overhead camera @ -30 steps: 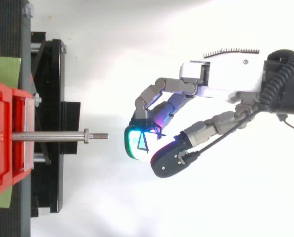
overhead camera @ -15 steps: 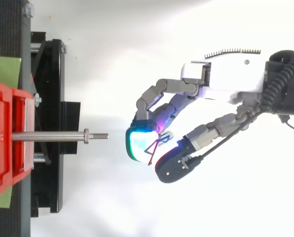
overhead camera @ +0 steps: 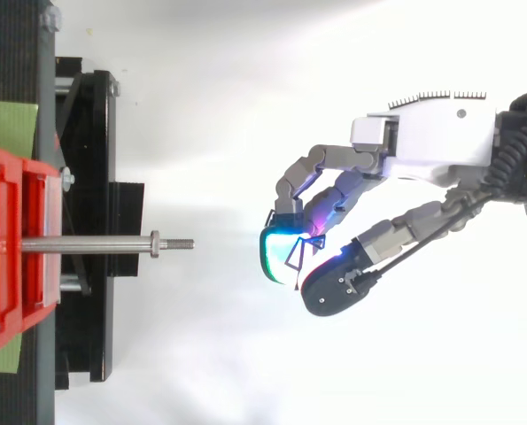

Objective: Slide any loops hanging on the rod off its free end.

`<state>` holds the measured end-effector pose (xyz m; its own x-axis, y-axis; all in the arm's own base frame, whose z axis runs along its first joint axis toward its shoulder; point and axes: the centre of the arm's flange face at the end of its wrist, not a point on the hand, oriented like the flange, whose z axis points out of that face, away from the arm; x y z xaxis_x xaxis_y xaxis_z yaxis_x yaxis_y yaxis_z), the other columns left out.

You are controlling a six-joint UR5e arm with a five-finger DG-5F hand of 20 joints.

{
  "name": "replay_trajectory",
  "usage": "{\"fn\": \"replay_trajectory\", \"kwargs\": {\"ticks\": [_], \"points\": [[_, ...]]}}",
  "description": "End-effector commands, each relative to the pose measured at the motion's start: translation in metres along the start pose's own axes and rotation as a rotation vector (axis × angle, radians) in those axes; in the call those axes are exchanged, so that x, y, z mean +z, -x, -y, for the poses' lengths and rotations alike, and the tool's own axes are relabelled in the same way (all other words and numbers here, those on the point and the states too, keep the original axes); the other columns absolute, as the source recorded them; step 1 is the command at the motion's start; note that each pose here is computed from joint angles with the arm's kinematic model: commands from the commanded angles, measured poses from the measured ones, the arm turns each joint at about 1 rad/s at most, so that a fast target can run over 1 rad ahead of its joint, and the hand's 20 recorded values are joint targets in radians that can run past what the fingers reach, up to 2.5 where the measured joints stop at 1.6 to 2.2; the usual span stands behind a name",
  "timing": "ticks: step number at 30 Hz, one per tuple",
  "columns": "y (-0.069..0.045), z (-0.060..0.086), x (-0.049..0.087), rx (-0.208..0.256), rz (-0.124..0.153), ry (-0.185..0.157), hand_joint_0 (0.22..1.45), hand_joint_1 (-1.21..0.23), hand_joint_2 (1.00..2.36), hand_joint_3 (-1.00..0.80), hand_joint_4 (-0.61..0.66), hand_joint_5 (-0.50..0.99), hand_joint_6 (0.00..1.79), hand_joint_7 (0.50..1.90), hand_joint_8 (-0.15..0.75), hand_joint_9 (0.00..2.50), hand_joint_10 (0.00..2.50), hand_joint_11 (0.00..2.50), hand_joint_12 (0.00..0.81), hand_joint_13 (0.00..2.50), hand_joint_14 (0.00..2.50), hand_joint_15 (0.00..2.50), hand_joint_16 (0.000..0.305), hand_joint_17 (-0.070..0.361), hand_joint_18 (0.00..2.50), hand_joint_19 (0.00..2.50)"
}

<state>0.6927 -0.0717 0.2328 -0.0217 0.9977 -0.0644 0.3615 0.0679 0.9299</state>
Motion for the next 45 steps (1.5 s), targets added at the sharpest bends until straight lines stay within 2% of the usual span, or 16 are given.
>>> {"fn": "replay_trajectory", "kwargs": {"ticks": [1, 3, 6, 10, 13, 17, 28, 32, 34, 37, 42, 45], "points": [[0.003, 0.002, -0.002, 0.01, 0.003, -0.02, 0.6, -0.62, 1.0, -0.48, 0.07, -0.13, 0.92, 0.95, 0.267, 0.89, 0.01, 0.28, 0.324, 0.66, 0.01, 0.19, 0.042, 0.095, 0.65, 0.44], [0.008, 0.007, -0.014, 0.046, 0.004, -0.1, 0.6, -0.62, 1.0, -0.48, 0.06, -0.13, 0.92, 0.95, 0.269, 0.89, 0.01, 0.28, 0.324, 0.66, 0.01, 0.19, 0.042, 0.095, 0.65, 0.44], [0.011, 0.002, -0.021, 0.06, 0.008, -0.115, 0.61, -0.65, 1.0, -0.45, 0.07, -0.13, 0.92, 0.94, 0.273, 0.89, 0.01, 0.29, 0.326, 0.66, 0.01, 0.18, 0.043, 0.096, 0.65, 0.43], [0.017, -0.007, -0.033, 0.059, 0.019, -0.132, 0.64, -0.81, 1.0, -0.46, 0.08, -0.14, 0.92, 0.92, 0.264, 0.87, 0.01, 0.3, 0.328, 0.66, 0.01, 0.18, 0.043, 0.096, 0.67, 0.41], [0.02, -0.009, -0.038, 0.06, 0.023, -0.143, 0.66, -0.85, 1.0, -0.48, 0.07, -0.15, 0.92, 0.91, 0.258, 0.86, 0.01, 0.3, 0.325, 0.66, 0.01, 0.18, 0.043, 0.096, 0.68, 0.4], [0.024, -0.009, -0.045, 0.061, 0.024, -0.182, 0.65, -0.84, 1.0, -0.5, 0.09, -0.15, 0.92, 0.9, 0.255, 0.86, 0.01, 0.29, 0.323, 0.66, 0.01, 0.18, 0.042, 0.095, 0.69, 0.4], [0.032, -0.008, -0.048, 0.066, 0.034, -0.191, 0.6, -0.61, 1.0, -0.5, 0.07, -0.12, 0.9, 0.95, 0.265, 0.92, 0.01, 0.29, 0.321, 0.68, 0.01, 0.18, 0.042, 0.095, 0.69, 0.44], [0.034, -0.007, -0.048, 0.067, 0.036, -0.195, 0.61, -0.63, 1.0, -0.45, 0.06, -0.12, 0.9, 0.97, 0.269, 0.93, 0.01, 0.28, 0.322, 0.68, 0.01, 0.19, 0.042, 0.095, 0.68, 0.43], [0.036, -0.007, -0.049, 0.068, 0.039, -0.193, 0.63, -0.73, 1.01, -0.39, 0.08, -0.13, 0.91, 0.96, 0.27, 0.92, 0.01, 0.3, 0.325, 0.69, 0.01, 0.19, 0.043, 0.096, 0.69, 0.43], [0.037, -0.007, -0.05, 0.069, 0.041, -0.199, 0.64, -0.79, 1.01, -0.37, 0.06, -0.14, 0.92, 0.94, 0.265, 0.89, 0.01, 0.3, 0.328, 0.68, 0.01, 0.18, 0.043, 0.096, 0.69, 0.41], [0.04, -0.006, -0.052, 0.07, 0.041, -0.212, 0.66, -0.83, 1.0, -0.46, 0.07, -0.14, 0.92, 0.91, 0.254, 0.88, 0.01, 0.29, 0.325, 0.68, 0.01, 0.17, 0.043, 0.096, 0.7, 0.41], [0.041, -0.004, -0.052, 0.07, 0.043, -0.218, 0.63, -0.78, 1.0, -0.5, 0.08, -0.13, 0.91, 0.93, 0.25, 0.89, 0.01, 0.29, 0.322, 0.68, 0.01, 0.17, 0.042, 0.095, 0.7, 0.41]]}}
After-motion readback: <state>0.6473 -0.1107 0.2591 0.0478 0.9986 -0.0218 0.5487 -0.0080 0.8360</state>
